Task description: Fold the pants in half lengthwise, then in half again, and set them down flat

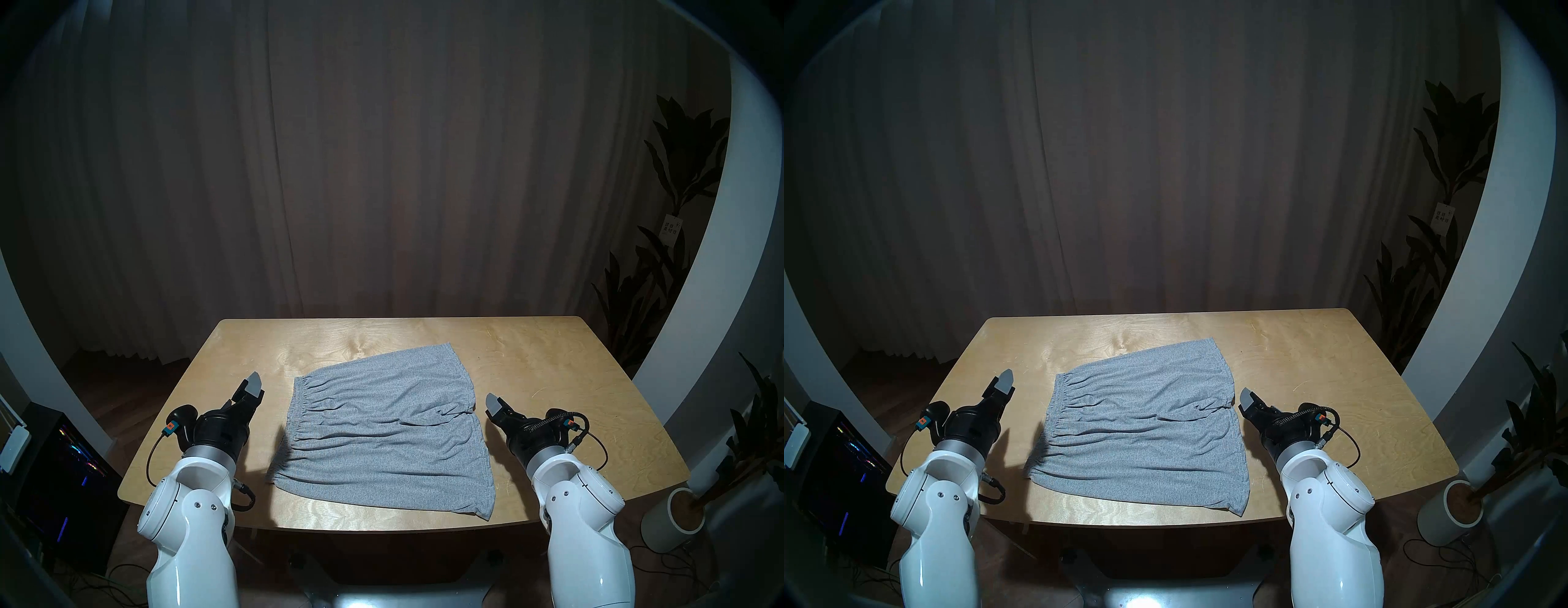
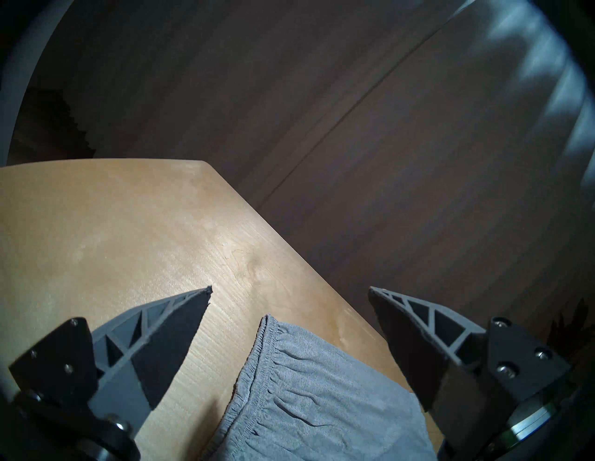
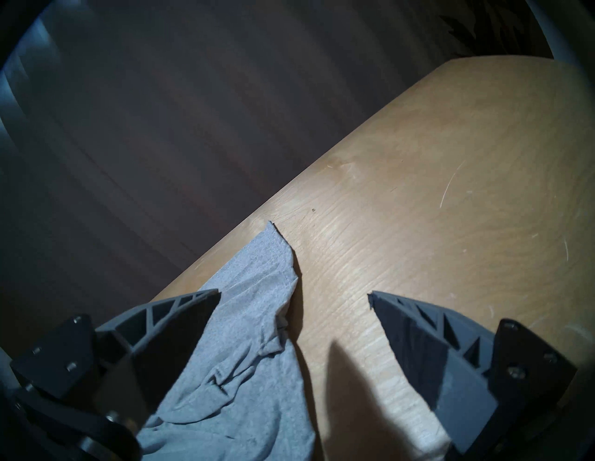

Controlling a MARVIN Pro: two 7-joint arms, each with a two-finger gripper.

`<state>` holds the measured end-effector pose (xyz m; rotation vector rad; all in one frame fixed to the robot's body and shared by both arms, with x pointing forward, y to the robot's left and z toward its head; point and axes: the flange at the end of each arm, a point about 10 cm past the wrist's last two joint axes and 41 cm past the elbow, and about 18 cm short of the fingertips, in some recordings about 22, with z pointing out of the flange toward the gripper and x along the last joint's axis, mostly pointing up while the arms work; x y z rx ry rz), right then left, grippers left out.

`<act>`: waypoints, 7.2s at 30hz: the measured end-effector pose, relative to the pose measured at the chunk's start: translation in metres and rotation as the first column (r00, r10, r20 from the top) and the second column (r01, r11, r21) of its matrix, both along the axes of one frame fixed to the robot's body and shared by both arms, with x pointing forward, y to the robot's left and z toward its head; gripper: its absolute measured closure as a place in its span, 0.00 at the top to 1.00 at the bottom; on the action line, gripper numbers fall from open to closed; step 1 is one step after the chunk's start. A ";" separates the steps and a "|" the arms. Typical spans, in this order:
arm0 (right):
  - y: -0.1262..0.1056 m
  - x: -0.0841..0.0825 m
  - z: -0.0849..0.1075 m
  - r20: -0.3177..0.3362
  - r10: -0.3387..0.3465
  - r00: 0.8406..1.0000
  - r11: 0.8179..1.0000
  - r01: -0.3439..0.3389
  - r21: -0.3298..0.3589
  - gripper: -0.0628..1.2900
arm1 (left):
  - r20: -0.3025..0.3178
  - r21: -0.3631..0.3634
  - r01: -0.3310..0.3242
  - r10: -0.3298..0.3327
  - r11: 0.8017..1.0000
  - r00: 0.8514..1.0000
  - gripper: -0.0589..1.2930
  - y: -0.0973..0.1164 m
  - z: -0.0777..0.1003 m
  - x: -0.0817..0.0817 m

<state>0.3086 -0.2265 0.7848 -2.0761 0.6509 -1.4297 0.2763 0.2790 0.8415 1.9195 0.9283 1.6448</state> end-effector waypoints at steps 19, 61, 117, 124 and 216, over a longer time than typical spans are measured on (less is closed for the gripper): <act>-0.010 -0.022 0.026 -0.056 0.134 0.989 0.950 -0.113 0.291 0.97 | -0.082 -0.217 0.085 -0.105 0.972 0.991 0.96 0.002 0.011 -0.019; -0.043 -0.078 0.026 -0.222 0.094 0.971 0.822 0.050 0.567 0.97 | -0.369 -0.306 0.096 -0.211 0.947 0.905 0.96 0.033 -0.012 -0.068; -0.011 -0.078 0.018 -0.530 0.147 0.835 0.759 0.248 0.602 0.97 | -0.452 -0.353 0.253 -0.401 0.901 0.797 0.95 0.034 -0.038 -0.044; -0.005 -0.075 0.018 -0.567 0.164 0.807 0.734 0.284 0.617 0.97 | -0.444 -0.371 0.308 -0.459 0.876 0.770 0.95 0.031 -0.040 -0.040; -0.018 -0.020 0.019 -0.724 0.355 0.591 0.808 0.196 0.556 0.02 | -0.430 -0.502 0.547 -0.742 0.670 0.514 0.02 0.035 -0.066 0.017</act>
